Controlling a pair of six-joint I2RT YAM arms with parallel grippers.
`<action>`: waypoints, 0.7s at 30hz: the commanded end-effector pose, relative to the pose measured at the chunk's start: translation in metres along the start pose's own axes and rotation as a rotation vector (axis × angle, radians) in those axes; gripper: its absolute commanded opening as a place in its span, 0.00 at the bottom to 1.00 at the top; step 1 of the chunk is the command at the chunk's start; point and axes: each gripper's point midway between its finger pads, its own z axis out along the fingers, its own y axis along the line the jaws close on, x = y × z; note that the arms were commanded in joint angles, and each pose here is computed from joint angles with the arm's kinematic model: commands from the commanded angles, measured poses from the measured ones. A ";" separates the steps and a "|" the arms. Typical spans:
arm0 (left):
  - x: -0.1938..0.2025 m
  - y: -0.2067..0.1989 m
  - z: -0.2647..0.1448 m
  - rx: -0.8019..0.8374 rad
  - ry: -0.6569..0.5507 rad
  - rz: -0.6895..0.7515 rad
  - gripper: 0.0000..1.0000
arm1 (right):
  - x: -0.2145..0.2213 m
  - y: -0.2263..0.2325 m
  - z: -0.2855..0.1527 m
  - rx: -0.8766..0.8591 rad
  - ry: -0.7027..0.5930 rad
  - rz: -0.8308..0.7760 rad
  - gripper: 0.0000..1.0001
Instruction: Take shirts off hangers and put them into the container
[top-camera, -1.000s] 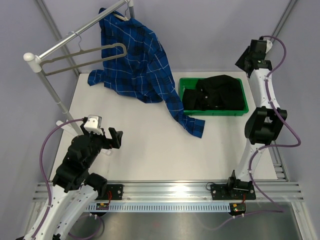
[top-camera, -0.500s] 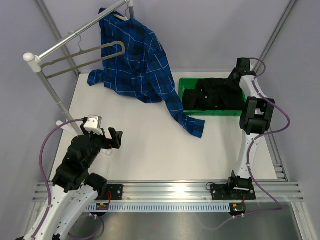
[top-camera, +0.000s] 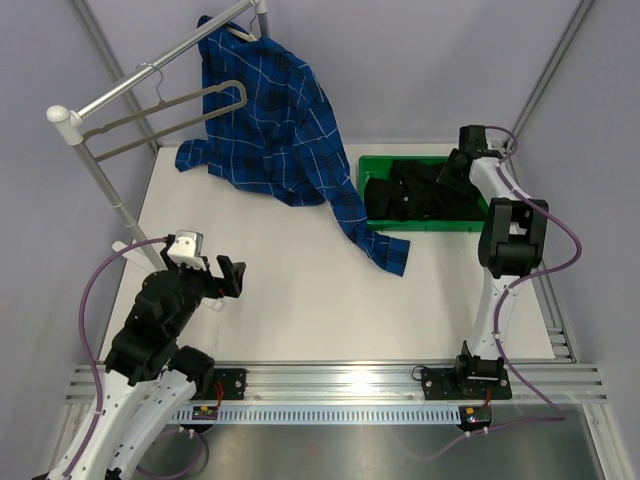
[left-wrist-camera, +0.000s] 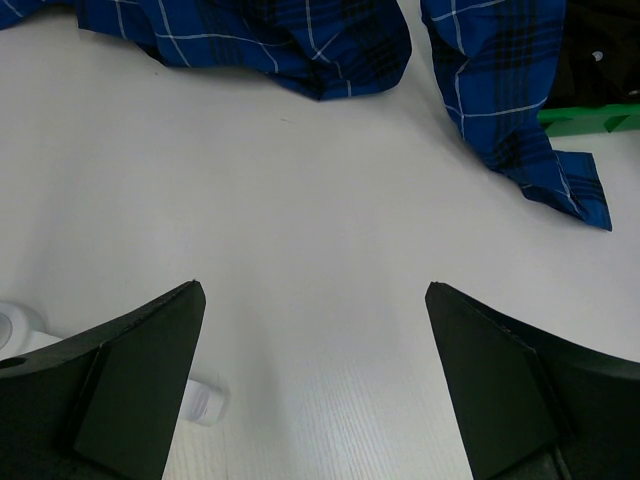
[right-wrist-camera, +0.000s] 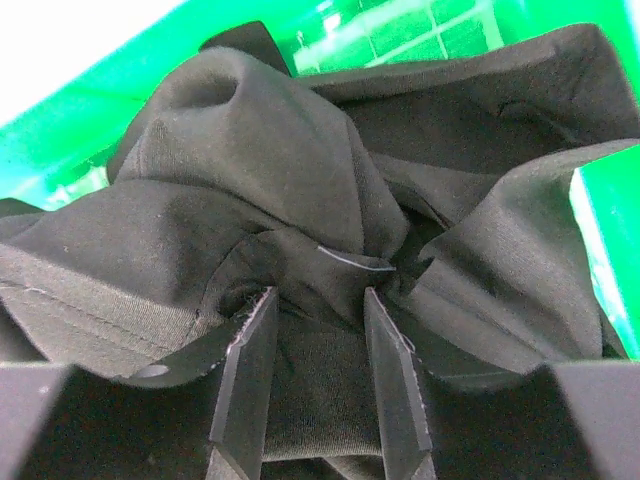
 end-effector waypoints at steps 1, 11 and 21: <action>-0.009 -0.004 0.001 0.016 -0.039 -0.017 0.99 | 0.012 0.000 0.007 0.028 0.078 0.000 0.50; -0.007 -0.002 0.003 0.007 -0.028 -0.016 0.99 | 0.002 -0.004 0.011 0.080 0.093 -0.038 0.54; -0.009 -0.001 0.001 0.002 -0.039 -0.020 0.99 | -0.073 0.015 -0.132 -0.040 -0.231 -0.054 0.67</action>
